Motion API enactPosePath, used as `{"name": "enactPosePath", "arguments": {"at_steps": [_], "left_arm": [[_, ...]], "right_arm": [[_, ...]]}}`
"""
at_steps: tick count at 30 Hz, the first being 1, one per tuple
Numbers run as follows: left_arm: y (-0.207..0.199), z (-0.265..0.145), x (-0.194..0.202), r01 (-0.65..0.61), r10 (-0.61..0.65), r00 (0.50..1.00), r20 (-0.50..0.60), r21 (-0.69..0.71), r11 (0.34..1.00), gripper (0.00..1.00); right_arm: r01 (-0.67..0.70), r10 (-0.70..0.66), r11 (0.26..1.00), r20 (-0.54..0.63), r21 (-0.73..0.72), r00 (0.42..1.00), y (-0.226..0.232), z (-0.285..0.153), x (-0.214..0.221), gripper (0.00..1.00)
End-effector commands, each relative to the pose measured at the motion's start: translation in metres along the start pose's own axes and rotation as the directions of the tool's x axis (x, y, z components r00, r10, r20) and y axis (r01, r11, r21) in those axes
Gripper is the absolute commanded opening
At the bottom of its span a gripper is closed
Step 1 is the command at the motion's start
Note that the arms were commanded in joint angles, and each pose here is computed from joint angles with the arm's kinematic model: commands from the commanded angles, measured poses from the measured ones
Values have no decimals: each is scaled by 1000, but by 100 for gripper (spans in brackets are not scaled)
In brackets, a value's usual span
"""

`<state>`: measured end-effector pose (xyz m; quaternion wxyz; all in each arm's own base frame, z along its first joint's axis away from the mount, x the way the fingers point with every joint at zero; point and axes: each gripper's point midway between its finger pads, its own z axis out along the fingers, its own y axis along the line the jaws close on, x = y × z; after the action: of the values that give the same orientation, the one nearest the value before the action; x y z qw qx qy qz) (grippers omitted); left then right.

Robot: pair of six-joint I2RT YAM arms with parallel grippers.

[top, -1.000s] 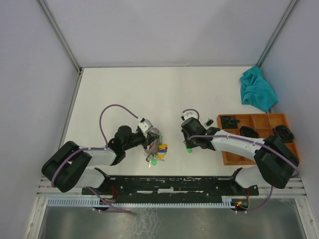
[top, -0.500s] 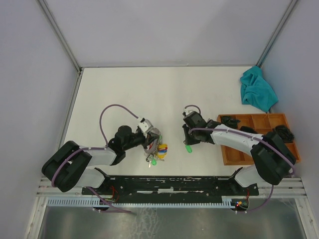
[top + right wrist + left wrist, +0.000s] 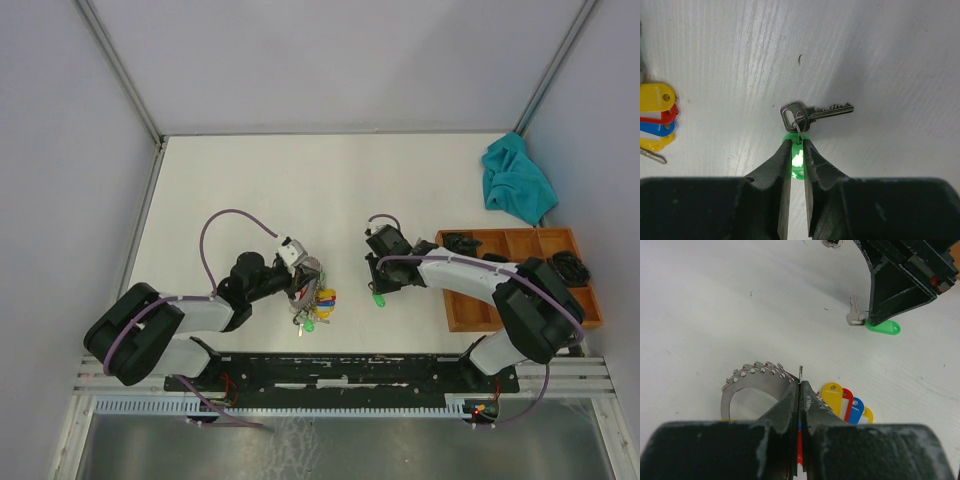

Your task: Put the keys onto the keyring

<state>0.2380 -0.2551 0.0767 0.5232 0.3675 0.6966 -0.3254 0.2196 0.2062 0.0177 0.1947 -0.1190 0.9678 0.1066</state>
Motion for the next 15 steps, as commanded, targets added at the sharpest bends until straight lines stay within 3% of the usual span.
{"name": "enactPosePath", "arguments": {"at_steps": [1,15], "left_arm": [[-3,7,-24,-37,34,997,72,29,999,3],[-3,7,-25,-37,35,997,71,30,999,3]], "right_arm": [[-3,4,1000,51,-22,999,8,-2,-22,22],[1,0,999,52,-36,999,11,-4,-26,21]]}}
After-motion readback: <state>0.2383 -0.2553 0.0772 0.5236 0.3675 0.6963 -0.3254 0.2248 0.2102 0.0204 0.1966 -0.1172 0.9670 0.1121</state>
